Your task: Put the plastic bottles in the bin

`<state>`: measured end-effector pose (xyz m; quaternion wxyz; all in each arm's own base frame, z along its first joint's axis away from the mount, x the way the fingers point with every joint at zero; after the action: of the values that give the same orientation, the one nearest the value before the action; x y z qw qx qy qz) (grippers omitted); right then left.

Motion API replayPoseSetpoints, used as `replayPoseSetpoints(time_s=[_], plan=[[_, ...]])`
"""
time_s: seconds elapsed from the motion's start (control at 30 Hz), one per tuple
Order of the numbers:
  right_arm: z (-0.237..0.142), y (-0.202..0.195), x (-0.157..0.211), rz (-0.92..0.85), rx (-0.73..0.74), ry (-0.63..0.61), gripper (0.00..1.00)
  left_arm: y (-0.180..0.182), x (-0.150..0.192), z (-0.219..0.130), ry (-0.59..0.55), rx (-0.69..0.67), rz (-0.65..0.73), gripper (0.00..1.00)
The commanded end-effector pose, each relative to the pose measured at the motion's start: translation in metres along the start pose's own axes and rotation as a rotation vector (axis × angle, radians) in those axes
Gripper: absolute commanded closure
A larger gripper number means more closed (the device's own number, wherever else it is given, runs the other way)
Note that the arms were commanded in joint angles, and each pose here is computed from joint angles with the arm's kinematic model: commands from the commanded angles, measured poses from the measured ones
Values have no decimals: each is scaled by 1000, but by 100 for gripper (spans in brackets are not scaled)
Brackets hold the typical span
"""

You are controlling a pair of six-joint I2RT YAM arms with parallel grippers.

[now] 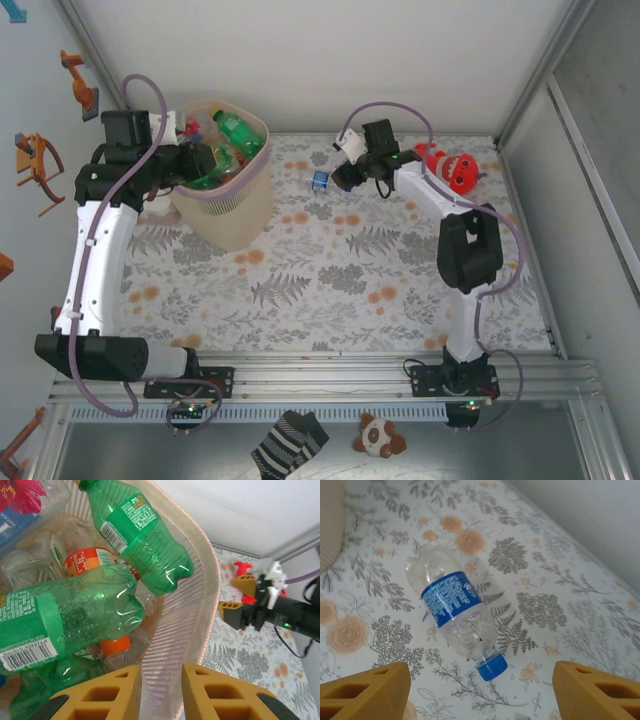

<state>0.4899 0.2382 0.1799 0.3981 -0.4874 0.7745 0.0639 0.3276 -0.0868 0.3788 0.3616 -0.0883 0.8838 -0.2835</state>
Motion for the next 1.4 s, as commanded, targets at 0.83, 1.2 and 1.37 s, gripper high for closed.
replayPoseSetpoints(time_s=[0.83, 1.2, 1.37], plan=[[96, -18, 79, -377, -219, -49, 31, -1, 16, -17, 1, 26, -38, 73], [94, -14, 75, -377, -233, -69, 48, 0, 18, -19, -2, 25, -40, 73], [83, -14, 68, -384, -228, -84, 60, 0, 17, -21, -14, 24, -36, 73]])
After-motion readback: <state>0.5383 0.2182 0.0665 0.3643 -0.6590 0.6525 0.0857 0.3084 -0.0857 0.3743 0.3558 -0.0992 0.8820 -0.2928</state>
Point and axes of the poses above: each hand's point on the last joint's axis, 136 mm out from that joint toward the fingers, its own z axis out along the fingers, its own y axis along the line the jaws close on, x = y × z, the point moved 4 cm from there along -z, back along the fingers, and after that the axes turned 10 degrees about -z, right-handed, at the moved point
